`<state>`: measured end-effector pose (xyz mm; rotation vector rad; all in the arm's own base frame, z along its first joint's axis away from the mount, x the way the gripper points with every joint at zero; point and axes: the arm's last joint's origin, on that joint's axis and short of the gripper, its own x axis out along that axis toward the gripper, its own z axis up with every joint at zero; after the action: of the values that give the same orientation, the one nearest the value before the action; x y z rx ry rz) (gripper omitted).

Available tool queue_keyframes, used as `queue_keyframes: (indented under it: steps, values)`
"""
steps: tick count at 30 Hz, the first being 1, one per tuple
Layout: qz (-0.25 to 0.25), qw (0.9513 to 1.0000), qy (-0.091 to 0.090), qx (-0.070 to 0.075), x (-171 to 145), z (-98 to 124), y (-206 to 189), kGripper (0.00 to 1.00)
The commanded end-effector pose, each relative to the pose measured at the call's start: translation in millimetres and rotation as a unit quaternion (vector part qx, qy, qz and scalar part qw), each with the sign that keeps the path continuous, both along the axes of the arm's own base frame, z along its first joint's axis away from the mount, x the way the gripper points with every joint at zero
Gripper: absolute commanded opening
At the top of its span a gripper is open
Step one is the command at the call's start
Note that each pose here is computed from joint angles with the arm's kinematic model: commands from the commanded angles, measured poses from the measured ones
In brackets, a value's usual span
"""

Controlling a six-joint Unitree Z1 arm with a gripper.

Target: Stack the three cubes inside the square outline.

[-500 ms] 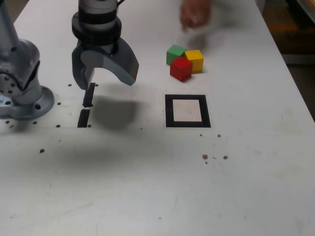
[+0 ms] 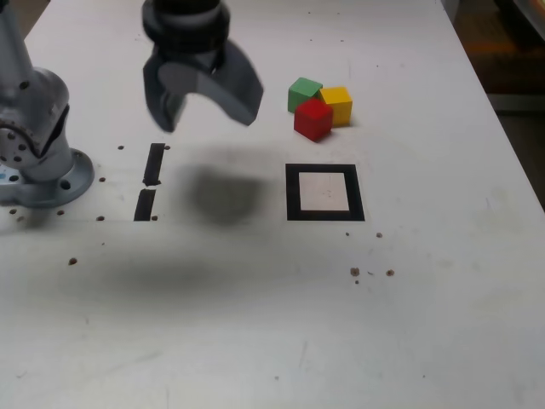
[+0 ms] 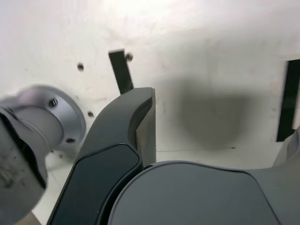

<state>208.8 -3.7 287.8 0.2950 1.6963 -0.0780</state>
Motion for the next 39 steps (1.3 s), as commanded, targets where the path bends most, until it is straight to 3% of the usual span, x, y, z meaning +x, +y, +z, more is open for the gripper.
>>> queue_keyframes:
  steps: [1,5,13,16,21,24,31,39]
  values:
    - [-0.035,0.9992,-0.018,0.010,14.7,16.1,-0.4,1.00]
    - [-0.093,0.9952,-0.015,0.028,32.5,31.1,0.7,1.00]
    - [-0.170,0.9836,0.006,0.058,61.8,35.6,3.2,1.00]
    - [-0.200,0.9767,0.026,0.072,71.9,28.4,9.2,1.00]
    - [-0.234,0.9687,0.037,0.074,90.5,6.3,17.0,0.99]
    - [-0.231,0.9695,0.035,0.074,99.3,-9.8,21.5,0.99]
    - [-0.192,0.9786,0.046,0.060,109.9,-40.7,46.0,0.98]
    - [-0.176,0.9813,0.051,0.058,121.6,-56.2,58.2,0.95]
